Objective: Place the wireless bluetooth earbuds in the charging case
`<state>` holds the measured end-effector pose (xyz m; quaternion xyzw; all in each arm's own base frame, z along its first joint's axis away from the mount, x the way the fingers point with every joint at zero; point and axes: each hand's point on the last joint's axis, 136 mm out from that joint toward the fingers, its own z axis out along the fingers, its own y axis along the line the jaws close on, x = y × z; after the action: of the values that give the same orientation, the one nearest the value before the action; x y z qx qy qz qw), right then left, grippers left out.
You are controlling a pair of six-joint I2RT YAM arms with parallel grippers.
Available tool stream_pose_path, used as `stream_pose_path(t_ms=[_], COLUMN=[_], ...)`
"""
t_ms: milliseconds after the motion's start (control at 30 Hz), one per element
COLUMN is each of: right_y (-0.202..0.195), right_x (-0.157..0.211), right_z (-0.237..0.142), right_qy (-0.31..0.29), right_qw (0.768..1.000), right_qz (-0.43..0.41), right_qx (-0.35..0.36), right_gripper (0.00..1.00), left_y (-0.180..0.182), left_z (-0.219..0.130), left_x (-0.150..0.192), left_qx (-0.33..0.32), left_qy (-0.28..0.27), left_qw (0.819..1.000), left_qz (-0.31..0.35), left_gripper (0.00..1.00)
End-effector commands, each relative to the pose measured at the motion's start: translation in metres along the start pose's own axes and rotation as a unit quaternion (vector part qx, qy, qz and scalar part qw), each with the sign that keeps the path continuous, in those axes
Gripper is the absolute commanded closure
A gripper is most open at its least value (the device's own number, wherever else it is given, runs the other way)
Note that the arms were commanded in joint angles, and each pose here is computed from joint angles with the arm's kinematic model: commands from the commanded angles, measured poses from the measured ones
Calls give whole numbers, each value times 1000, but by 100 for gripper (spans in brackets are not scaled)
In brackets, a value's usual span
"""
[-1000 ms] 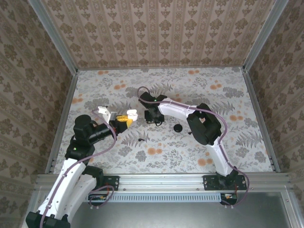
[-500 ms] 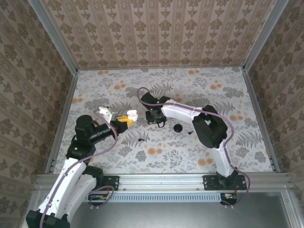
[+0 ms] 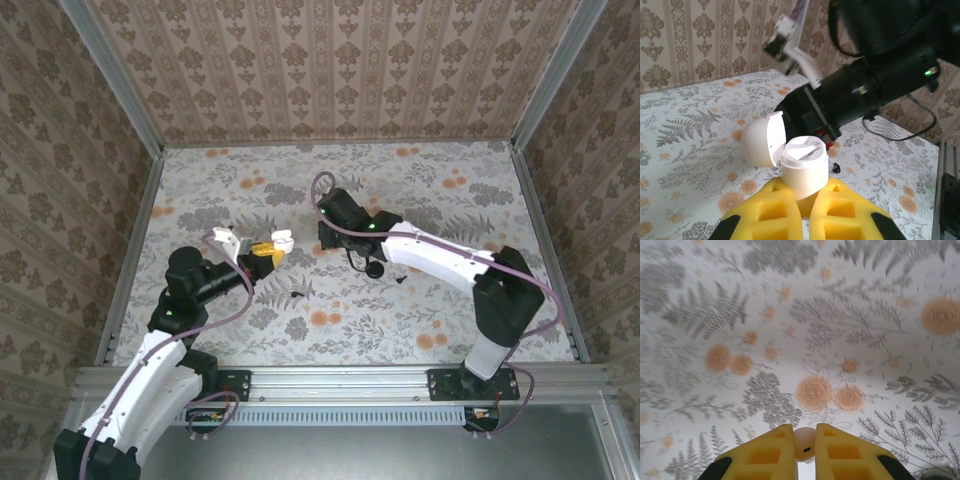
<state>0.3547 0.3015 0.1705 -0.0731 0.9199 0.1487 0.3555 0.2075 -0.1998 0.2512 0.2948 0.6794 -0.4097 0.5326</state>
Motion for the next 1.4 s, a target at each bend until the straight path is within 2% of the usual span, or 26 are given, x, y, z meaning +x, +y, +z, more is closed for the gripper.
stream_pose_path(t_ms=[0,200,333,667,833,1367], right_y=[14,31,31,26,39,67], right_x=[-33,-52,-64,-74,-79,-78], right_z=[-30,-74,-105,-153,-176,-199], right_qy=[-86,-162,-209,-291,-330,-355], right_qw=[996,983,971,945,923,890], right_qz=[-9,-17,-4,9,3,-10], right_qx=[-31,-85,-114,-149,-197,-286], right_gripper=[88,87,87,89,89,89], left_y=[1,-20,-27,-29,-35,-34], left_z=[5,16,22,33,33,39], left_x=[-15,-25,-28,-40,-48,-57], left_qx=[-9,27,24,16,26,15], left_qy=[-28,-63,-78,-91,-123,-138], left_qw=[999,995,989,983,977,972], left_qz=[18,78,125,158,171,191], left_gripper=[100,100,100,100,100,100])
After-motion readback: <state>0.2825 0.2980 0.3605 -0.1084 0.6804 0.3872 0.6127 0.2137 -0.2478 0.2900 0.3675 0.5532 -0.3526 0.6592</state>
